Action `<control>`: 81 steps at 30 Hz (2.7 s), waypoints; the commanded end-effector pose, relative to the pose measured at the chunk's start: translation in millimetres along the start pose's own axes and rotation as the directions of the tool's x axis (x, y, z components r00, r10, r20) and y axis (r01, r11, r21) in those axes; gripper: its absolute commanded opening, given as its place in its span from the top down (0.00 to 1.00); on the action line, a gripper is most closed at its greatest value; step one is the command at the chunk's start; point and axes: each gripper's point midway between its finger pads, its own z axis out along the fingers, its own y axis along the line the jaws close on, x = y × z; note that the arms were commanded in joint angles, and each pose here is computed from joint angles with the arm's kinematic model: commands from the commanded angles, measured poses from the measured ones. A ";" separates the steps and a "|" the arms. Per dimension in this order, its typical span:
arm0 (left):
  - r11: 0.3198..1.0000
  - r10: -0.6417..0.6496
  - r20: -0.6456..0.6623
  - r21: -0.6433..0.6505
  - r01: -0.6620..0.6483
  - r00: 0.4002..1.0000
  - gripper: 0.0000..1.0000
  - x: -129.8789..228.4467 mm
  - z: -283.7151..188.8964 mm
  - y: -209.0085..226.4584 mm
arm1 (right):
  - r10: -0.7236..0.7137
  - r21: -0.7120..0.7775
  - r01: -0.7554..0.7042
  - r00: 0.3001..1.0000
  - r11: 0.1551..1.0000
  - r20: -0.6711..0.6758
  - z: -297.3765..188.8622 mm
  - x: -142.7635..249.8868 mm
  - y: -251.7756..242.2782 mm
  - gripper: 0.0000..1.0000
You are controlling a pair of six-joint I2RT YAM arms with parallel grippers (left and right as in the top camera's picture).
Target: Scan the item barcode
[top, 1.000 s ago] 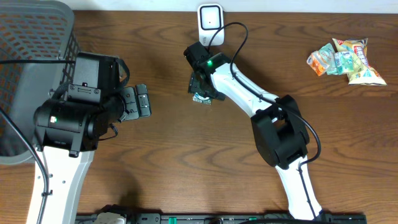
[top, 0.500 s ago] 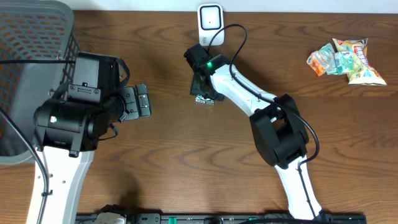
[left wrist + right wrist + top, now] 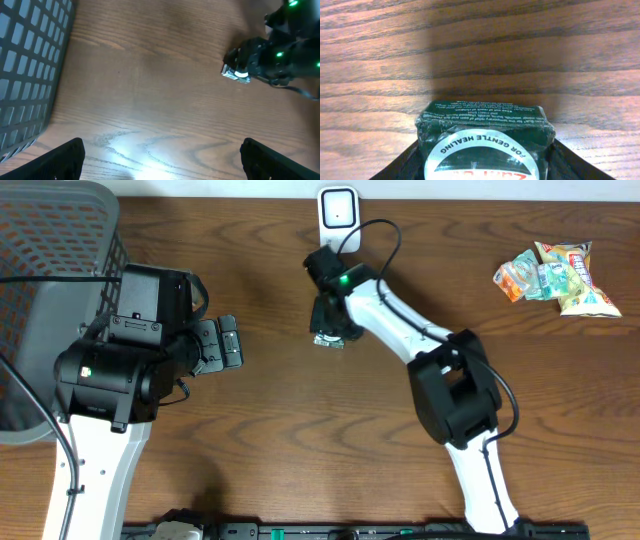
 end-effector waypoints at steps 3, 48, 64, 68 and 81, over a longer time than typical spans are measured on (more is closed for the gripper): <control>1.000 0.003 0.012 -0.005 -0.003 1.000 0.02 -2.4 -3.2 0.6 | -0.034 -0.222 -0.013 0.977 0.975 -0.209 -12.6 12.1 1.8 0.47; 1.000 0.003 0.012 -0.005 -0.003 1.000 0.02 -2.4 -3.2 0.6 | 0.017 -0.568 -0.727 0.621 0.384 -0.783 -172.8 -71.6 48.3 0.47; 1.000 0.003 0.012 -0.005 -0.003 1.000 0.02 -2.4 -3.2 0.6 | -0.036 -0.759 -0.566 0.794 0.323 -0.607 -190.8 -94.3 65.0 0.48; 1.000 0.003 0.012 -0.005 -0.003 1.000 0.02 -2.4 -3.2 0.6 | -0.036 -0.786 -0.528 0.823 0.322 -0.567 -189.0 -95.5 67.0 0.49; 1.000 0.003 0.012 -0.005 -0.003 1.000 0.02 -2.4 -3.2 0.6 | -0.050 -0.835 -0.458 0.868 0.305 -0.494 -192.7 -99.7 70.8 0.48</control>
